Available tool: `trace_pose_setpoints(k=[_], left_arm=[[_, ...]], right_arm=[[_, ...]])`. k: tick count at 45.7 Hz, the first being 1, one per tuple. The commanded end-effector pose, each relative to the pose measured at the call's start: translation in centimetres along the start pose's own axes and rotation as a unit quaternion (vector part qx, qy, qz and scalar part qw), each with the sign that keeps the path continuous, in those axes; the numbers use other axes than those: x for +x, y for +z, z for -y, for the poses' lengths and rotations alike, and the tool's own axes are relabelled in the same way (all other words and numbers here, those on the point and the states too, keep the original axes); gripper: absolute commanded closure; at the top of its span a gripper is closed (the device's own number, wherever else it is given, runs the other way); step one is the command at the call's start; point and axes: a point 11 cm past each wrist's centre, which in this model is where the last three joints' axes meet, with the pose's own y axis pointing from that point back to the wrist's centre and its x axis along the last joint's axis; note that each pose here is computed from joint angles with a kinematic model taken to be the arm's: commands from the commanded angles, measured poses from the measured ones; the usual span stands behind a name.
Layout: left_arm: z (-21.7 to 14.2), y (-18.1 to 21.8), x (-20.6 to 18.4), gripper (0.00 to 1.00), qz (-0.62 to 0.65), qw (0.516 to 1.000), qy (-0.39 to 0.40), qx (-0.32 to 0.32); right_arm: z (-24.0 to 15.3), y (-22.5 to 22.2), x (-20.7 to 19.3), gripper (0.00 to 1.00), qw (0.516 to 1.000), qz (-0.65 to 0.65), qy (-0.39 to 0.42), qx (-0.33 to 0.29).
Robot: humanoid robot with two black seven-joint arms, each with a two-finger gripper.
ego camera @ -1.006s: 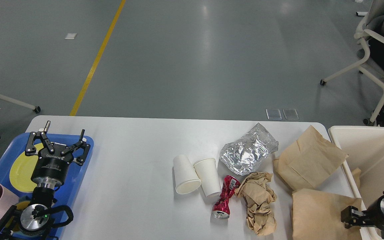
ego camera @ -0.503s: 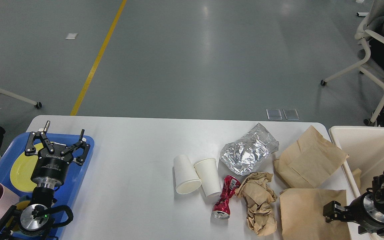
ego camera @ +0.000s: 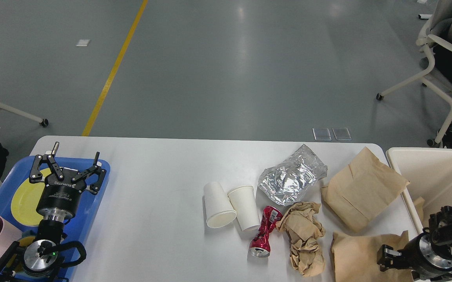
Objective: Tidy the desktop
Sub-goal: 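Lower the right gripper onto the brown paper bag near the bin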
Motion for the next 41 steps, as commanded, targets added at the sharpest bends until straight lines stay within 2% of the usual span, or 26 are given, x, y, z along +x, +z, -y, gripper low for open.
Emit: trace_pose_setpoints(k=[1, 7, 31, 41], left_arm=[[0.0, 0.0, 0.0, 0.04, 0.0, 1.0, 0.0, 0.0], [0.0, 0.0, 0.0, 0.04, 0.0, 1.0, 0.0, 0.001], [0.0, 0.0, 0.0, 0.04, 0.0, 1.0, 0.001, 0.001], [0.0, 0.0, 0.0, 0.04, 0.0, 1.0, 0.0, 0.001]], right_arm=[[1.0, 0.0, -0.8, 0.59, 1.0, -0.007, -0.004, -0.006], [2.0, 0.1, -2.0, 1.0, 1.0, -0.013, -0.014, -0.011], [0.7, -0.8, -0.7, 1.0, 1.0, 0.016, -0.007, 0.0], [-2.9, -1.3, 1.3, 1.0, 0.998, 0.043, -0.036, 0.0]])
